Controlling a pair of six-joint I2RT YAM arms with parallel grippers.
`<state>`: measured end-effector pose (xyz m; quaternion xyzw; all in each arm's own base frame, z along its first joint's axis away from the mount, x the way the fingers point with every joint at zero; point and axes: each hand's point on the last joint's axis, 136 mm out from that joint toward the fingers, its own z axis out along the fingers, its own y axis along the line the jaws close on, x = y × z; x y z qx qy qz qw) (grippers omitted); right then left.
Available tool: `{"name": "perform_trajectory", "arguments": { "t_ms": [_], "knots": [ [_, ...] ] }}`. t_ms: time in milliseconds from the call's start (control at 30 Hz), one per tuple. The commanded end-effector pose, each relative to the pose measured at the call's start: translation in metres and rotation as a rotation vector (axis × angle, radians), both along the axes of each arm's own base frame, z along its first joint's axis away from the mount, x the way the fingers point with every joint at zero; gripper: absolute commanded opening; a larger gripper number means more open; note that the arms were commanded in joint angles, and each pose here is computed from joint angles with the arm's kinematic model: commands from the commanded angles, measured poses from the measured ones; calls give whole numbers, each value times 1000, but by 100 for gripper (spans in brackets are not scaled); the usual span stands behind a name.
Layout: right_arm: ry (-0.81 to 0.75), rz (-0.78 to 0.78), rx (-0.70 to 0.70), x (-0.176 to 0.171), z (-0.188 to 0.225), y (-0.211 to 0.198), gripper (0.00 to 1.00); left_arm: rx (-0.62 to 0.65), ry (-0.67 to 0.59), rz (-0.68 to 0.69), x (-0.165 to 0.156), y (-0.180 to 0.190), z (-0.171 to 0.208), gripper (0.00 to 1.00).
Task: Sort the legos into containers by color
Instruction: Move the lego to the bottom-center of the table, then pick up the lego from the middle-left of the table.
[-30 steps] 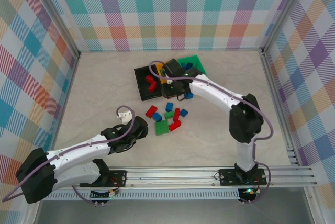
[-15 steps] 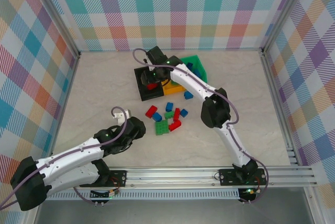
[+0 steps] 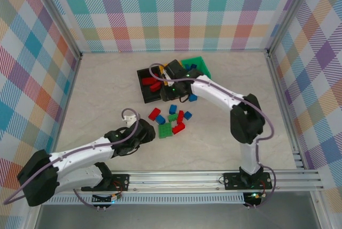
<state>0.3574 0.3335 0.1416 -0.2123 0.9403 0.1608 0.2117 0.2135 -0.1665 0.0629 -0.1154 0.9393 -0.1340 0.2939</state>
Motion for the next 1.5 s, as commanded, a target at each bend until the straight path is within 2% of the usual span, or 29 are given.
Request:
{"name": "perform_trajectory", "arguments": {
  "t_ms": [0,167,333,433,700,833,1000,1167,1300,1467],
  "knots": [
    [-42,-59,7,4,3,-22,47,-67,-8,-99,7,-36,8,72],
    [2,-126,2,-12,-15,-56,48,-42,61,-173,7,-58,-6,75],
    [13,-163,-17,-20,-24,-78,49,32,137,-196,7,-64,-21,74],
    [5,-166,-25,-22,-24,-84,49,136,198,-158,5,-50,-32,68],
    [-22,-165,-28,-21,-19,-88,50,301,261,-95,-2,-20,-45,64],
    [-11,-165,-26,-22,-23,-89,50,291,259,-77,-7,-12,-43,64],
    [2,-164,-13,-23,-27,-85,50,190,192,-118,-1,-28,-24,68],
    [2,-161,-10,-23,-27,-85,50,175,130,-131,11,-37,-1,70],
    [-5,-162,-21,-23,-26,-87,50,200,133,-157,17,-44,-1,70],
    [-16,-169,-35,-24,-26,-92,50,299,199,-159,17,-39,-16,67]
  ]
}}
